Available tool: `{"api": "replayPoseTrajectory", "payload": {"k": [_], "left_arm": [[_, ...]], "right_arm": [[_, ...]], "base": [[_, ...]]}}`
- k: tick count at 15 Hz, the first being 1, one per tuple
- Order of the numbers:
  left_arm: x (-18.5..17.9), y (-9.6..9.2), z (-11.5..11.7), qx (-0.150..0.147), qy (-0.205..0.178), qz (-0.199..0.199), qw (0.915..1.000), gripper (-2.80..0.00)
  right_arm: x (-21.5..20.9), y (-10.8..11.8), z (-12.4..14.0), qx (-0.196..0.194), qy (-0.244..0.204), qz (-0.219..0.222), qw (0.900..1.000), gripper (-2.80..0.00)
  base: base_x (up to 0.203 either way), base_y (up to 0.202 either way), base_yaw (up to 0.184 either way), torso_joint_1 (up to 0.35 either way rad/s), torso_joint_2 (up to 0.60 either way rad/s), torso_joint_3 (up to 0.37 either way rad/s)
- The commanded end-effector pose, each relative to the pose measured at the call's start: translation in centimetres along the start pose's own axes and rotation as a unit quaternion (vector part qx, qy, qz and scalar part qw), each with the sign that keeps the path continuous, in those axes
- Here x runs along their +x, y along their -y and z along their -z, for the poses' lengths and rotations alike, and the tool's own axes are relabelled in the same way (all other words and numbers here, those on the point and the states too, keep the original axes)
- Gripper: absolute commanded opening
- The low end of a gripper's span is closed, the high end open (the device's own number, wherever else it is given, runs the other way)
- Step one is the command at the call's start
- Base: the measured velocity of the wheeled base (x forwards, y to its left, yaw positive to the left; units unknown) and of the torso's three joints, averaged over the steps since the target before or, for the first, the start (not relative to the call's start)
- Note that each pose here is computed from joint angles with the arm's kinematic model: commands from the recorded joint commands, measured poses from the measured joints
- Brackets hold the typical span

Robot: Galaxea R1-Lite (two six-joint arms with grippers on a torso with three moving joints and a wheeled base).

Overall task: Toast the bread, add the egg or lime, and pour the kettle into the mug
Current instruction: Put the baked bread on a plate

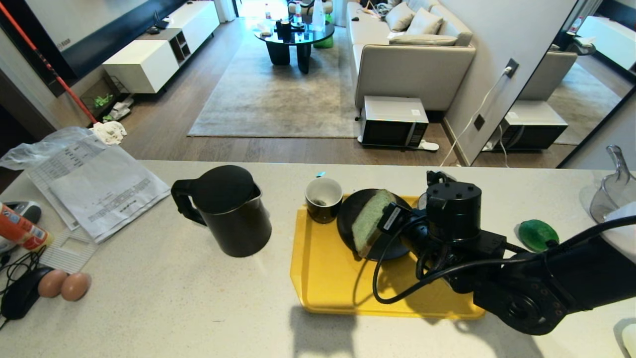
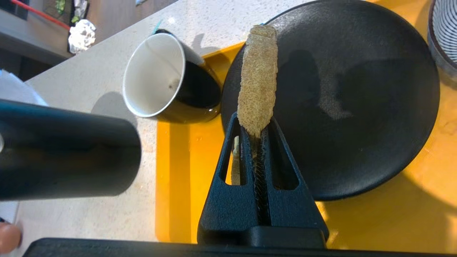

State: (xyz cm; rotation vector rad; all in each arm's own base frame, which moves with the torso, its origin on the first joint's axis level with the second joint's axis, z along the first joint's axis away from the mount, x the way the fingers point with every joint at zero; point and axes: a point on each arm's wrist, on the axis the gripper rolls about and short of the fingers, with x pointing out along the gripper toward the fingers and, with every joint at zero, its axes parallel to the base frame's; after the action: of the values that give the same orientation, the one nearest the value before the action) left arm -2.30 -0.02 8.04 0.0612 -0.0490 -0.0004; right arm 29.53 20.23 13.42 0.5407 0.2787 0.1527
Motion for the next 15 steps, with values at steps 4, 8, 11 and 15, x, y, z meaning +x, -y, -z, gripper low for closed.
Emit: {"api": "replayPoseTrajectory", "payload": {"k": [4, 8, 11, 15], "left_arm": [[0.1, 0.0, 0.5, 0.0, -0.007, 0.0, 1.0, -2.8], [0.1, 0.0, 0.5, 0.0, -0.007, 0.0, 1.0, -2.8], [0.1, 0.0, 0.5, 0.0, -0.007, 0.0, 1.0, -2.8], [0.1, 0.0, 0.5, 0.0, -0.007, 0.0, 1.0, -2.8]], "right_arm": [[0.7, 2.1, -0.1, 0.001, 0.0, 0.032, 0.999, -2.8], [1.1, 3.8, 0.4, -0.005, -0.01, 0.059, 0.998, -2.8], [1.3, 4.4, 0.6, -0.01, -0.013, 0.068, 0.998, -2.8], [1.6, 5.3, 1.1, -0.019, -0.023, 0.084, 0.996, -2.8]], "base": [[0.0, 0.0, 0.0, 0.0, 0.0, 0.0], [0.0, 0.0, 0.0, 0.0, 0.0, 0.0], [0.0, 0.0, 0.0, 0.0, 0.0, 0.0], [0.0, 0.0, 0.0, 0.0, 0.0, 0.0]]}}
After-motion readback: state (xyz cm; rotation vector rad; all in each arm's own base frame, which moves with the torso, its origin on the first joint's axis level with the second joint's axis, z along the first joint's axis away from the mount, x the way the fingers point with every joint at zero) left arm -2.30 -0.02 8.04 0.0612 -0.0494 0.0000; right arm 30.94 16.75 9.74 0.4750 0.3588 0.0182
